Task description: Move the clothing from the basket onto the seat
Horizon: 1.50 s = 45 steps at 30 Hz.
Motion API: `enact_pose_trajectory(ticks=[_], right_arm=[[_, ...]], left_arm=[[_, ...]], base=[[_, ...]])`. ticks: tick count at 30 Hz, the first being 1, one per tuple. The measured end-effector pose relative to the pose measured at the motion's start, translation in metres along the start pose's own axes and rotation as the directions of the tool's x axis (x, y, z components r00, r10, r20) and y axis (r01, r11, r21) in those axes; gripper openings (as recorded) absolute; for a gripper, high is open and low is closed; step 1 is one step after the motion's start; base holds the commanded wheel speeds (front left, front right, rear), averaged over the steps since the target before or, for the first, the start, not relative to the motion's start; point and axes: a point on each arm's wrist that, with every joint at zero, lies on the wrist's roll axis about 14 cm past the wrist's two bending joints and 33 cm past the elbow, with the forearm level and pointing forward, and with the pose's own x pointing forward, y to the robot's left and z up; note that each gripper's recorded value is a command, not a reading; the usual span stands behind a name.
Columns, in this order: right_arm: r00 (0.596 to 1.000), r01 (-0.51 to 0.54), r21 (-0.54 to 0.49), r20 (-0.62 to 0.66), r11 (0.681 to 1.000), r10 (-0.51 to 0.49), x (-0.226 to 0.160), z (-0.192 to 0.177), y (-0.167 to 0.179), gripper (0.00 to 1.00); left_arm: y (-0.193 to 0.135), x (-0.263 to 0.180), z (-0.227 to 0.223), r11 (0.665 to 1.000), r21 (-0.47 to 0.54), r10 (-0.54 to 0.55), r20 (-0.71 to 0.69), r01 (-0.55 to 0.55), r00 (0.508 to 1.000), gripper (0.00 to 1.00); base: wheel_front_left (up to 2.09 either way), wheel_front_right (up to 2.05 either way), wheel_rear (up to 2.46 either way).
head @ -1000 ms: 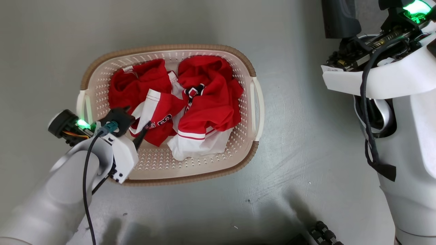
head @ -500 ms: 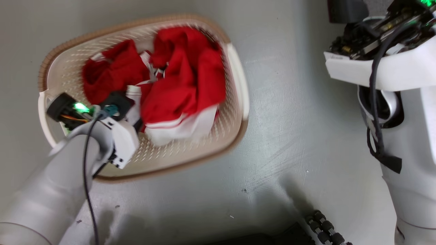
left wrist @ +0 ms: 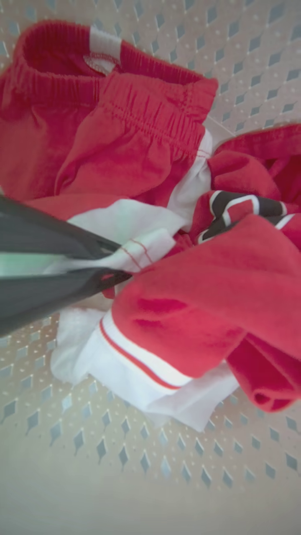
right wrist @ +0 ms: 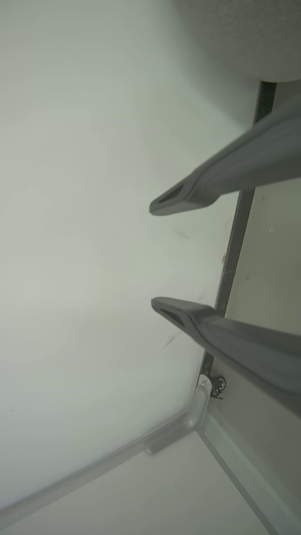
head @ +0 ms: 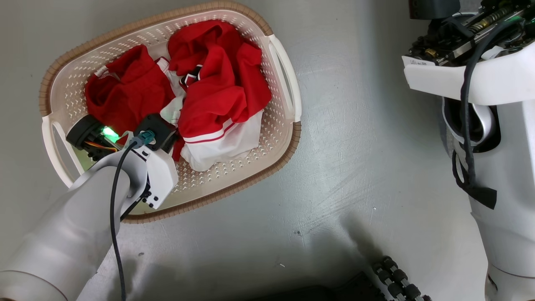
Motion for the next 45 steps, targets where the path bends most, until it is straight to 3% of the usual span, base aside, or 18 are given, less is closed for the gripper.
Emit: enact_pose_trajectory(ticks=[18, 35, 45], right_arm=[[1.000, 0.008, -0.008, 0.028, 1.000, -0.007, 0.003, 0.019, -0.002, 1.00], [0.998, -0.018, -0.027, 0.055, 0.999, 0.020, 0.011, 0.045, 0.012, 1.00], [1.000, -0.020, -0.022, 0.024, 1.000, 0.020, 0.004, 0.049, 0.020, 1.00]], left_arm=[[-0.001, -0.010, 0.036, 0.998, -0.058, 0.015, 0.119, -0.008, 0.993, 0.00], [0.032, -0.052, 0.099, 0.973, -0.207, 0.169, 0.319, -0.105, 0.933, 0.00], [0.022, -0.078, 0.124, 0.959, -0.264, 0.202, 0.391, -0.101, 0.898, 0.00]], base=[[0.00, 0.00, 0.00], [0.00, 0.00, 0.00], [0.00, 0.00, 0.00]])
